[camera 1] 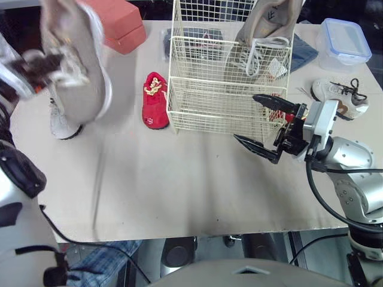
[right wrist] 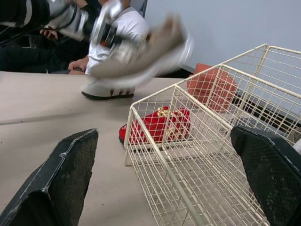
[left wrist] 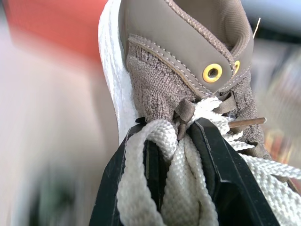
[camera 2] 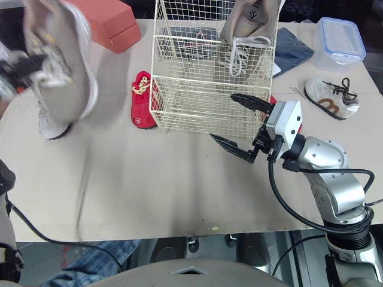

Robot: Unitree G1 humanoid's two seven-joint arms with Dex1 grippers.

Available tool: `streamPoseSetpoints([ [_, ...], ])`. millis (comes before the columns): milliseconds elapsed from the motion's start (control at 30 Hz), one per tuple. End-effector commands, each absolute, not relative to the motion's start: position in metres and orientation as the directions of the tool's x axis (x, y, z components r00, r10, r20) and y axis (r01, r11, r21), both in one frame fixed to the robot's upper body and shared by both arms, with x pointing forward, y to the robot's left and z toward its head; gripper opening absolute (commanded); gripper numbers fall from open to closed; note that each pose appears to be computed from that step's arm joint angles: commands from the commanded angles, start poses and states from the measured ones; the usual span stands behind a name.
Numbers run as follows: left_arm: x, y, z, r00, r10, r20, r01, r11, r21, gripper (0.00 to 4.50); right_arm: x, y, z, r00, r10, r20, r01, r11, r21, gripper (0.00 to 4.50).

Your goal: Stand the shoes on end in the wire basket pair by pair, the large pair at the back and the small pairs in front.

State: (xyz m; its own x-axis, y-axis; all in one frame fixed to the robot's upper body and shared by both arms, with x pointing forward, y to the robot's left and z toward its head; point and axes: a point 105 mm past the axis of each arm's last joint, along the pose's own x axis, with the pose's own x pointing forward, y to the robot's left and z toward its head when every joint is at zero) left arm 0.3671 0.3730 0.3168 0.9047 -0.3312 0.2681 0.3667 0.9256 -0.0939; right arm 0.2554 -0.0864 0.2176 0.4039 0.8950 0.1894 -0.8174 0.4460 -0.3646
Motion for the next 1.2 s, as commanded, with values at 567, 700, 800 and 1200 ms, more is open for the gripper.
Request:
streamPoseSetpoints([
  [567,0.364,0.196,0.461,0.297,-0.409,0.863,0.388,0.877,0.282,0.65,0.259,-0.106,0.254,0.483,0.793,0.371,-0.692,0.605,-0.394,4.50],
  [700,0.362,0.173,0.466,0.230,-0.365,0.902,0.330,0.901,0.280,0.65,0.257,-0.110,0.255,0.504,0.773,0.386,-0.672,0.631,-0.387,4.50],
  [800,0.366,0.160,0.462,0.220,-0.334,0.917,0.306,0.916,0.260,0.65,0.257,-0.113,0.255,0.519,0.760,0.391,-0.660,0.647,-0.381,4.50],
  [1200,0.392,0.115,0.421,0.328,-0.305,0.894,0.278,0.936,0.217,0.65,0.256,-0.116,0.256,0.536,0.741,0.405,-0.644,0.669,-0.371,4.50],
])
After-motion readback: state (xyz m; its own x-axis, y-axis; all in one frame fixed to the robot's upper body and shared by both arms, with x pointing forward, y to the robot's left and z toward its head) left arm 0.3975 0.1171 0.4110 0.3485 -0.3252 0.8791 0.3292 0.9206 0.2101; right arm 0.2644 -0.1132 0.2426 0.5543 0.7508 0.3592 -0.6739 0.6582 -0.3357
